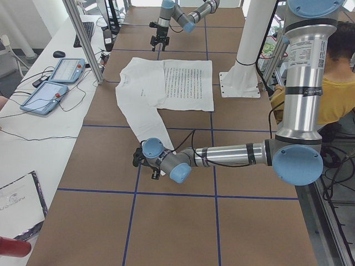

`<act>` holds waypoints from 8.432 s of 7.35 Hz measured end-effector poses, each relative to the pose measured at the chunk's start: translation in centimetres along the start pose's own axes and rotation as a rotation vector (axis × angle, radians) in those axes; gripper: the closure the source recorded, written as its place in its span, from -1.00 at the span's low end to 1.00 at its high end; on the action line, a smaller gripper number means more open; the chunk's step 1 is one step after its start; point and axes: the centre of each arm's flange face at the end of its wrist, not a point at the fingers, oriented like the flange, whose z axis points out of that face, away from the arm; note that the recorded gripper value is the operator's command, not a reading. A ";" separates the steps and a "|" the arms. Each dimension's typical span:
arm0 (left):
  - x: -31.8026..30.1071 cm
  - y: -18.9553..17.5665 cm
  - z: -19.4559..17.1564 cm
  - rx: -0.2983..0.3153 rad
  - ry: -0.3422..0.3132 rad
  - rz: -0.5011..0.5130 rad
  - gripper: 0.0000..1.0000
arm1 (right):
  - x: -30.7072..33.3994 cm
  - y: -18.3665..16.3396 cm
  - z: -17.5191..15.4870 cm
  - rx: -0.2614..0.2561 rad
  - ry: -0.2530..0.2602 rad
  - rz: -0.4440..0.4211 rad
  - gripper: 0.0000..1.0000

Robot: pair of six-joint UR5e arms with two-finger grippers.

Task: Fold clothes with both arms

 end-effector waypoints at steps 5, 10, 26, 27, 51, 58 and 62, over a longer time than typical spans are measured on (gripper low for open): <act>0.2 0.1 3.1 -0.043 -0.016 0.013 -0.13 | 1.2 -0.7 0.3 0.003 0.018 0.002 -0.99; 0.0 0.6 4.1 -0.064 -0.020 0.010 0.98 | 1.2 -0.6 0.5 0.002 0.019 0.001 -0.99; 62.0 -21.7 -10.6 -0.033 0.399 -0.356 1.00 | 9.6 -12.2 -4.4 0.044 0.090 -0.147 -0.99; 67.8 -20.7 -8.2 0.008 0.420 -0.370 1.00 | 10.8 -13.9 -5.1 0.045 0.106 -0.188 -0.99; 63.2 -8.9 -4.9 0.308 0.557 -0.346 -0.43 | 23.8 19.3 -0.1 0.205 0.193 -0.082 -0.97; 62.3 -8.9 -5.2 0.347 0.552 -0.357 -0.44 | 28.5 24.1 1.5 0.187 0.317 0.018 -0.44; 61.7 -8.9 -4.9 0.353 0.544 -0.363 -0.44 | 29.7 23.7 1.4 0.186 0.347 0.030 -0.33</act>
